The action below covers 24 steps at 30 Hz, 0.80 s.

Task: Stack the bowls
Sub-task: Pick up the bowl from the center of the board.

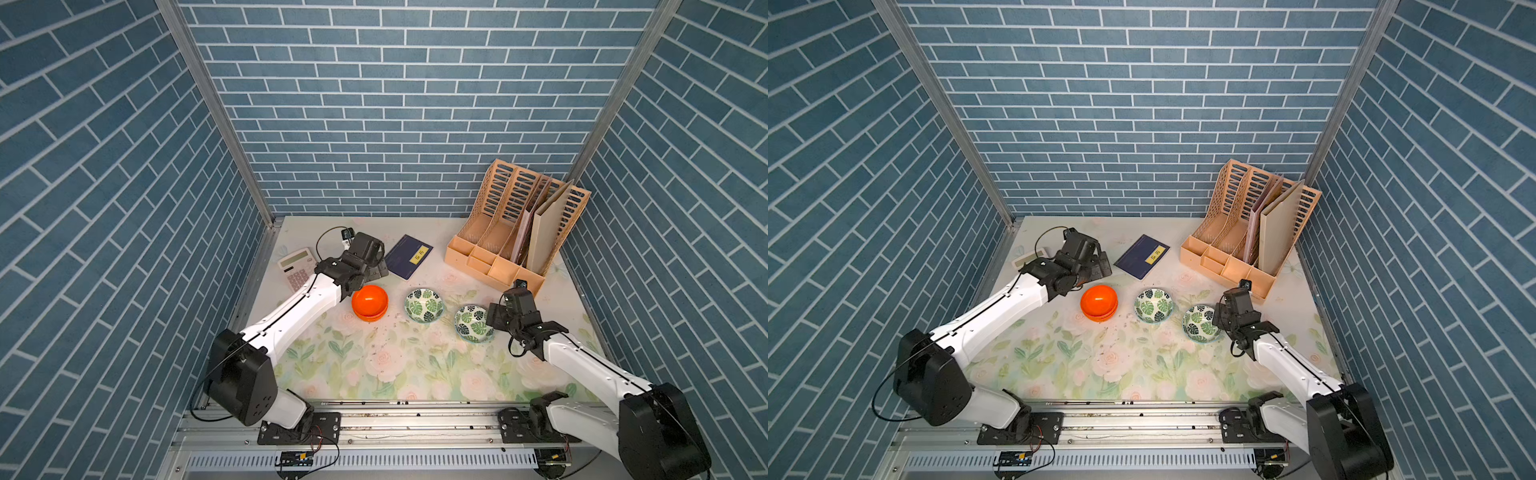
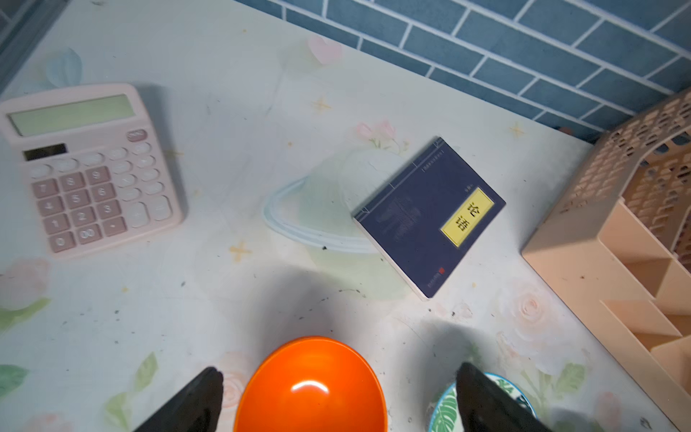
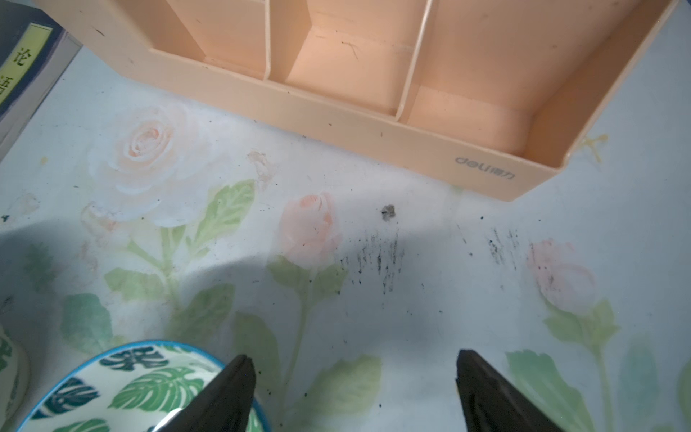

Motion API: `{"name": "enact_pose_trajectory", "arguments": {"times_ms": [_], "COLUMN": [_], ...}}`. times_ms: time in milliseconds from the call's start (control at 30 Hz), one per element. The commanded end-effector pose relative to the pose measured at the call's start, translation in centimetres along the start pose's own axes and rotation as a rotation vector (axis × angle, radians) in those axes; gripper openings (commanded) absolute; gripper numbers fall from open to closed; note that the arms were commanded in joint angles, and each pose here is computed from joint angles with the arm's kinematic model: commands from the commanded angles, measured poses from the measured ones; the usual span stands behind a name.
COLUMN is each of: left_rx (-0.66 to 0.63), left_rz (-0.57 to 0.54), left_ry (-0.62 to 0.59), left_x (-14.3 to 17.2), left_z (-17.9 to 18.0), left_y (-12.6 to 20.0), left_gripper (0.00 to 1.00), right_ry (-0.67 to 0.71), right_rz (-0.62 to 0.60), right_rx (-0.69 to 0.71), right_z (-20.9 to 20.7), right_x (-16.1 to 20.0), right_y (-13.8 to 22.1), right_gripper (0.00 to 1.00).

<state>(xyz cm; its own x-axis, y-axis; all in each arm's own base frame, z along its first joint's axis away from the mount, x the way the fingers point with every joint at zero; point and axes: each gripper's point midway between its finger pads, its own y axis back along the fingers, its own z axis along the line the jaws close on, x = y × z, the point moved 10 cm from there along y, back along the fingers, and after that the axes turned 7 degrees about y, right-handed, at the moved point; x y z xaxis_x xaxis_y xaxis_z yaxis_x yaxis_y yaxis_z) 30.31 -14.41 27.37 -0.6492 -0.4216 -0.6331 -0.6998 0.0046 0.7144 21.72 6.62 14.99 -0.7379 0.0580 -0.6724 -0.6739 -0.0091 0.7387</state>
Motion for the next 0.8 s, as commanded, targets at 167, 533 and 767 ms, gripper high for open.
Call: {"name": "enact_pose_trajectory", "arguments": {"times_ms": [167,533,767], "left_rx": [-0.103,-0.147,-0.122], "left_rz": [-0.061,-0.052,-0.040], "left_ry": [-0.007,0.039,0.043], "left_x": [-1.1,-1.2,-1.0], "left_z": [3.4,6.6,6.7], "left_y": [0.8,0.2,0.3], "left_gripper": [1.00,1.00,0.99], "right_ry": [0.006,0.017,0.006], "right_rz": [-0.044,0.078,0.085], "right_rx": [-0.083,-0.064,-0.079], "right_z": [1.6,1.3,1.7], "right_x": [-1.0,2.5,2.9], "right_y": [2.4,1.1,-0.2], "right_gripper": [0.88,0.72,0.61]}}
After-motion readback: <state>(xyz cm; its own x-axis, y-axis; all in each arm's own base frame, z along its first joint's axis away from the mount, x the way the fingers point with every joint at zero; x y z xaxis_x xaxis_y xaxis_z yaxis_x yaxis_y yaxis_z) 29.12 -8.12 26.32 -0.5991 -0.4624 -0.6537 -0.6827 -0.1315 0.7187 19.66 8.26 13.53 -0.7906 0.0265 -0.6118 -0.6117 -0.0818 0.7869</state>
